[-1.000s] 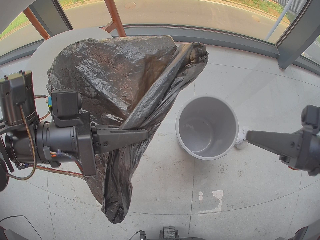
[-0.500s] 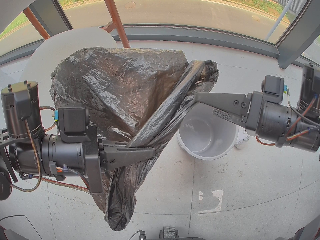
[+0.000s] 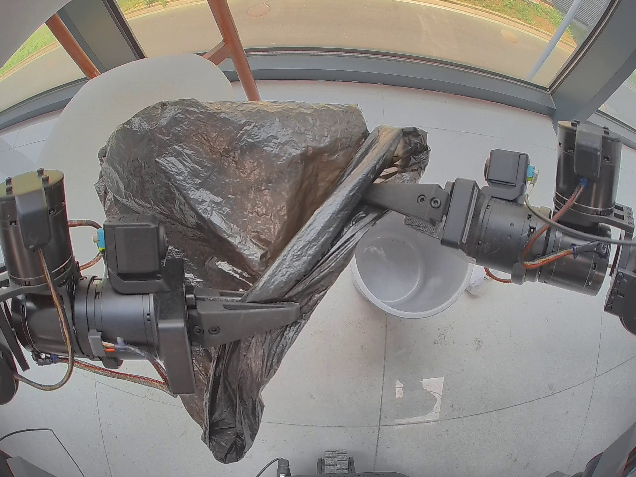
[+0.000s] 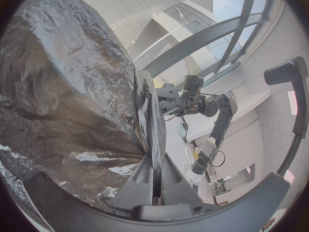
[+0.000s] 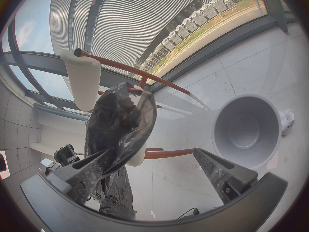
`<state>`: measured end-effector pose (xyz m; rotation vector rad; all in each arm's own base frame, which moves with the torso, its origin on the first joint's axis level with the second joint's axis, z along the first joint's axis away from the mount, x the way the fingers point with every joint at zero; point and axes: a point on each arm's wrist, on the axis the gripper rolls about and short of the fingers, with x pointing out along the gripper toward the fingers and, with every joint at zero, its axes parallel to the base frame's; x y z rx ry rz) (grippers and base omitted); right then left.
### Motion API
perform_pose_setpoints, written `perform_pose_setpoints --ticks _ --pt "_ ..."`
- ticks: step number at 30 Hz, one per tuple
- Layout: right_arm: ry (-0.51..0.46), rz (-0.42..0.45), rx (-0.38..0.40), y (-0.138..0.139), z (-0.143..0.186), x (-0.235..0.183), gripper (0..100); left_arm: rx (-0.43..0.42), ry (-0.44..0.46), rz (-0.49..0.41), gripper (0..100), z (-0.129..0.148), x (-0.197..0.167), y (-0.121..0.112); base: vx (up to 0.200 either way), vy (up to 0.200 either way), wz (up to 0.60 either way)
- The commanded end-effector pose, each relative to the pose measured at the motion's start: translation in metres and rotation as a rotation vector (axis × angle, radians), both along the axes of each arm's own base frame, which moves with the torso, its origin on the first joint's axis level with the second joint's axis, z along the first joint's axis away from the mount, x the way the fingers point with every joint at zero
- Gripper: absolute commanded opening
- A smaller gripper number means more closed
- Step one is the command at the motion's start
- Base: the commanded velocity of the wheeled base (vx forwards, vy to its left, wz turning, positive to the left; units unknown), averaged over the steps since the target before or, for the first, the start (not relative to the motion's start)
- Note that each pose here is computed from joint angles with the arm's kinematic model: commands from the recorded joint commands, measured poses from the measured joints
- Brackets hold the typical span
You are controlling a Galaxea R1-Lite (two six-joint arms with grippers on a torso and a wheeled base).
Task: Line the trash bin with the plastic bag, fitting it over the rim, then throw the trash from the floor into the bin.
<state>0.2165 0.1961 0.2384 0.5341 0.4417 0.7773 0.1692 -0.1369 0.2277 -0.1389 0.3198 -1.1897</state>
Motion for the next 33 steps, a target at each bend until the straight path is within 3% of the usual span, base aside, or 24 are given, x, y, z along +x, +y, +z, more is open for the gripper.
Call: perform_pose_setpoints --ticks 1,4,5,20,24,27,33 --pt "0.005 0.012 -0.004 0.006 -0.003 -0.001 100 0.002 0.002 0.004 0 -0.002 -0.001 0.001 0.0 0.0 0.0" --pt "0.007 0.007 -0.011 0.009 -0.005 -0.002 100 0.004 0.006 0.004 0 -0.002 -0.001 0.001 0.0 0.0 0.0" --pt "0.013 0.0 -0.018 0.011 -0.007 -0.001 0 0.003 0.004 0.004 0 -0.002 -0.001 0.001 0.0 0.0 0.0" --pt "-0.003 -0.037 -0.014 0.006 -0.004 0.008 0 0.042 0.058 -0.103 0 -0.017 -0.008 -0.021 0.0 0.0 0.0" --pt "-0.056 -0.082 -0.014 -0.01 0.007 0.012 0 0.046 0.064 -0.137 0 -0.018 -0.004 -0.034 0.0 0.0 0.0" --pt "-0.12 -0.131 -0.003 -0.041 0.025 0.0 0 0.032 0.054 -0.188 0 -0.012 0.003 -0.051 0.0 0.0 0.0" --pt "-0.14 -0.174 0.007 -0.074 0.026 -0.025 0 0.017 0.049 -0.238 0 -0.007 0.021 -0.073 0.0 0.0 0.0"
